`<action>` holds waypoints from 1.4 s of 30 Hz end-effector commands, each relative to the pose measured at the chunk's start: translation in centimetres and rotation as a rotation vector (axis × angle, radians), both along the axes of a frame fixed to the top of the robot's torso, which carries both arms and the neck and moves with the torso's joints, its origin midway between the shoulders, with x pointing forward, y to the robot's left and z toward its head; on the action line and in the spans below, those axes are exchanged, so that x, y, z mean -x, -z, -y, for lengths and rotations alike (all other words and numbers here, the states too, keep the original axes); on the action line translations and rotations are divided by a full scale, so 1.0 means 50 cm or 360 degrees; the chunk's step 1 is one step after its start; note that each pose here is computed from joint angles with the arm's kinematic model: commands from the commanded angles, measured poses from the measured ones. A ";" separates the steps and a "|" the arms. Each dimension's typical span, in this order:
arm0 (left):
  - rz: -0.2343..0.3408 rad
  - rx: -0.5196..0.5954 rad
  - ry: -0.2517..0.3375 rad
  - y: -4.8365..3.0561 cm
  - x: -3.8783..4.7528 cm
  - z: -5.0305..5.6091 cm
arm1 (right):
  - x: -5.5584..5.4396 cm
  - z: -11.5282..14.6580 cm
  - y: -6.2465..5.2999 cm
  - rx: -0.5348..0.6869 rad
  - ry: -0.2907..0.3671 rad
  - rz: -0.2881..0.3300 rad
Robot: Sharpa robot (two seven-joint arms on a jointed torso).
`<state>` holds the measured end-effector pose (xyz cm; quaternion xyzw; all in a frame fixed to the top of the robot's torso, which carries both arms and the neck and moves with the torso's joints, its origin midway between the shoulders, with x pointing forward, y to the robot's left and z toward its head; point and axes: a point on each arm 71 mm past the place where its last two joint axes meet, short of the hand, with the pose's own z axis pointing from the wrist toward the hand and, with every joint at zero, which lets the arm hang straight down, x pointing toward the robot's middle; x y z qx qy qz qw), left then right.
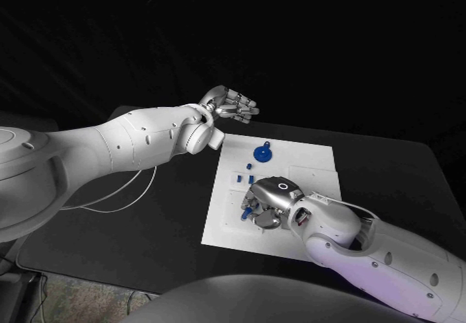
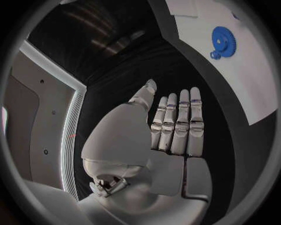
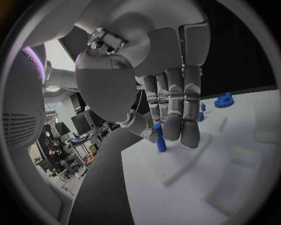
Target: Assemble the parts on the task board
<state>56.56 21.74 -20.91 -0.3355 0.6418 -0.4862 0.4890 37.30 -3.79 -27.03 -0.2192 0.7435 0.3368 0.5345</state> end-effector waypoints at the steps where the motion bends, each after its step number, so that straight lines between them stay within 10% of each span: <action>1: -0.0001 0.0017 0.0020 -0.001 0.000 0.005 | 0.004 0.000 0.011 0.0061 -0.0027 -0.0009; 42: -0.0013 0.0017 0.0028 0.000 0.000 0.005 | 0.014 -0.009 0.026 0.0066 -0.0042 0.0013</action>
